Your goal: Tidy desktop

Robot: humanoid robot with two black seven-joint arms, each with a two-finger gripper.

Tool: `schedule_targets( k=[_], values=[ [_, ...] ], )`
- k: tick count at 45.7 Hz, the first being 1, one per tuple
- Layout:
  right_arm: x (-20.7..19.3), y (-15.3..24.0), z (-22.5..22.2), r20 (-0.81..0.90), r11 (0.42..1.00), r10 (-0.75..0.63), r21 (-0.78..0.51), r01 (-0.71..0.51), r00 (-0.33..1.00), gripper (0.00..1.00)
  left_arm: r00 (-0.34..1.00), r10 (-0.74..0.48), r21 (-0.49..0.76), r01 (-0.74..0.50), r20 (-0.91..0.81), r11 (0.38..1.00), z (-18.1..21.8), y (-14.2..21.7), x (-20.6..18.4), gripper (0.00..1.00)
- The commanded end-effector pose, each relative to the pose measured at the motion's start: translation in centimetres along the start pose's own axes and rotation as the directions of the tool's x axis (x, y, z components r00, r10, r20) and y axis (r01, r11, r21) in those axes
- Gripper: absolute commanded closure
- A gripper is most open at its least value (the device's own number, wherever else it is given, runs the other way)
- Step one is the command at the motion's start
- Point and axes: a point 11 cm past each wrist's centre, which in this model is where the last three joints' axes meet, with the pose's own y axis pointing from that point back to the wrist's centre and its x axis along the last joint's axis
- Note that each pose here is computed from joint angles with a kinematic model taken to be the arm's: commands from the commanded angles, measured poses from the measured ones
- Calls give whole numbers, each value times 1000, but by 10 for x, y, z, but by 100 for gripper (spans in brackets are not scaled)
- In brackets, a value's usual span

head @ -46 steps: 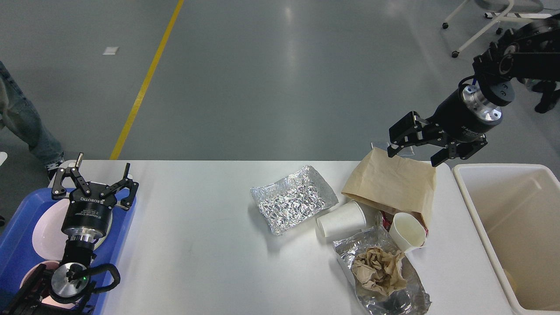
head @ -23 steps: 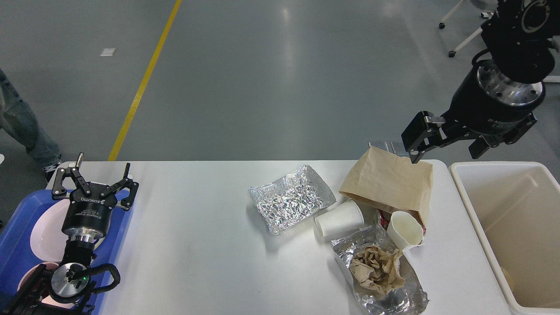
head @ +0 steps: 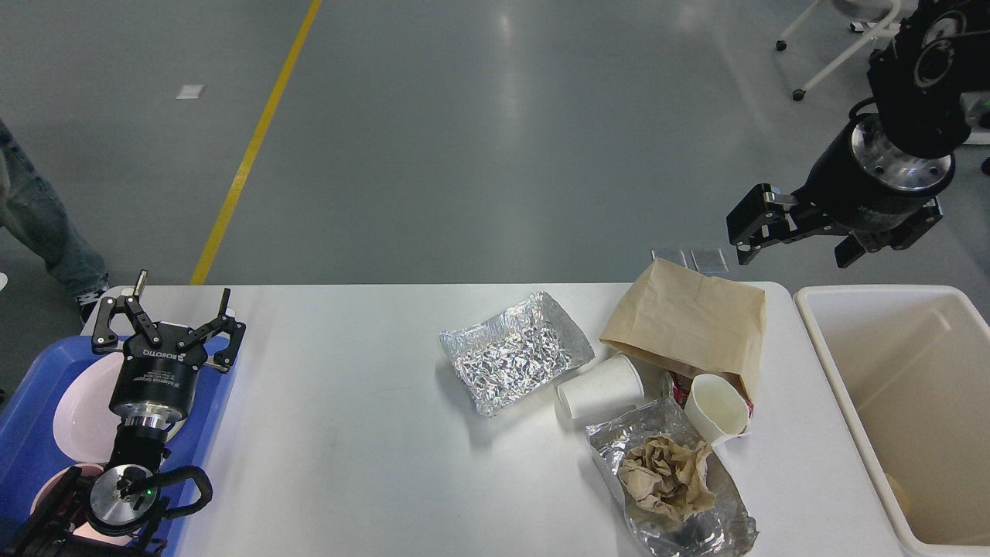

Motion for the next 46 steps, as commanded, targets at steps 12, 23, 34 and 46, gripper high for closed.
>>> schedule_targets(
  k=[12,23,34,46],
  values=[
    [8,-162,75,221,996,45,-82,-27,974,0,1000,0,0,0,0,1000,0,0,0,3],
    [-12,-224,64,393,988,142,7,-157,908,0,1000,0,0,0,0,1000,0,0,0,3],
    [-36,-275,71,435,967,217,29,-254,874,0,1000,0,0,0,0,1000,0,0,0,3],
    [-40,-284,63,428,957,252,22,-289,868,0,1000,0,0,0,0,1000,0,0,0,3]
  ],
)
